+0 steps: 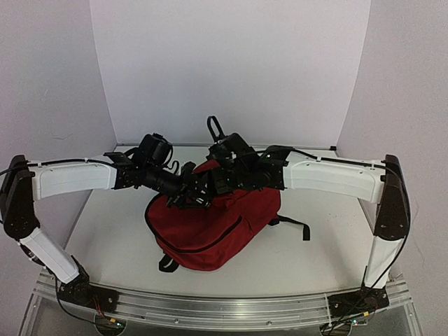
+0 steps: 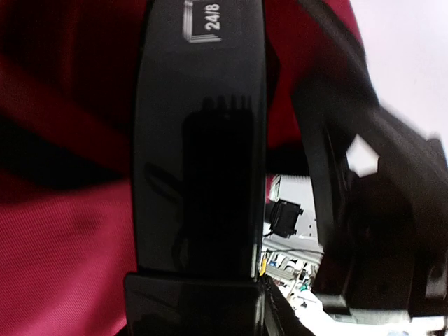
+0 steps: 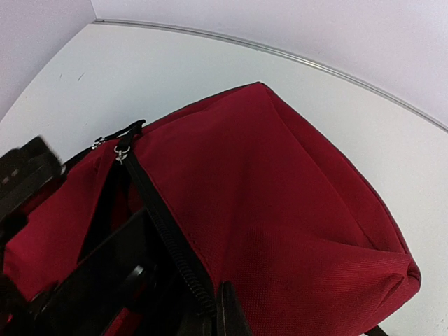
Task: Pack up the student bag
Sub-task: Place the stationery in the student bag.
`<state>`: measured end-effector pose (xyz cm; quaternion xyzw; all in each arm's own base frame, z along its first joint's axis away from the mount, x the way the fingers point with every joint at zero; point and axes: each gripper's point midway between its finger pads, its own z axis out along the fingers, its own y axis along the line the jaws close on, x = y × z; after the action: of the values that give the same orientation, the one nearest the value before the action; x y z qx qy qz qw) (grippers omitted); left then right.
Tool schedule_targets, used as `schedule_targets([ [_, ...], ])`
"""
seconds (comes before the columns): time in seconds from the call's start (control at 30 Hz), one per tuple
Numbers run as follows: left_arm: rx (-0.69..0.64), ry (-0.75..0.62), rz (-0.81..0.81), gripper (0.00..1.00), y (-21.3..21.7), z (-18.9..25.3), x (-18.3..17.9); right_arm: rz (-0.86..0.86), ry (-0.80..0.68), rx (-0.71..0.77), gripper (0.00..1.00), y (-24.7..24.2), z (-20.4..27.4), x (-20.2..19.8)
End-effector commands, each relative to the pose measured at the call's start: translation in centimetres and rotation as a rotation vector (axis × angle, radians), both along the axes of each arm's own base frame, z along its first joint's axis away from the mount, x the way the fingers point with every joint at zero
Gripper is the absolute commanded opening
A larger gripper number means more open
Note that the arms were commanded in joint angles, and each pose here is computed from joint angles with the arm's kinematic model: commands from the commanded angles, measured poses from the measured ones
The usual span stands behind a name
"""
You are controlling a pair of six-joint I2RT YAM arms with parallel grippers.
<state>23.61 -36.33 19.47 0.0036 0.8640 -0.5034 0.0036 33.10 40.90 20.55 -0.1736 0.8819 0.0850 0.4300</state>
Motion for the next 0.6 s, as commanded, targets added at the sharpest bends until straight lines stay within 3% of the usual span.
schedule_targets([
  [0.0, -0.188, -0.141, -0.043, 0.00, -2.9, 5.9, 3.4, 0.053, -0.040, 0.202, 0.00, 1.1, 5.4, -1.1],
  [0.3, -0.223, -0.199, -0.021, 0.01, -5.0, 6.0, 8.6, 0.092, 0.030, 0.326, 0.00, 2.0, 4.8, -2.6],
  [0.47, -0.156, -0.223, 0.018, 0.24, -4.7, 4.1, 9.9, 0.071, 0.047, 0.347, 0.00, 1.9, 4.1, -2.6],
  [0.57, -0.065, -0.246, 0.041, 0.43, -3.6, 3.2, 9.9, 0.055, 0.042, 0.350, 0.00, 1.5, 4.2, -2.6],
])
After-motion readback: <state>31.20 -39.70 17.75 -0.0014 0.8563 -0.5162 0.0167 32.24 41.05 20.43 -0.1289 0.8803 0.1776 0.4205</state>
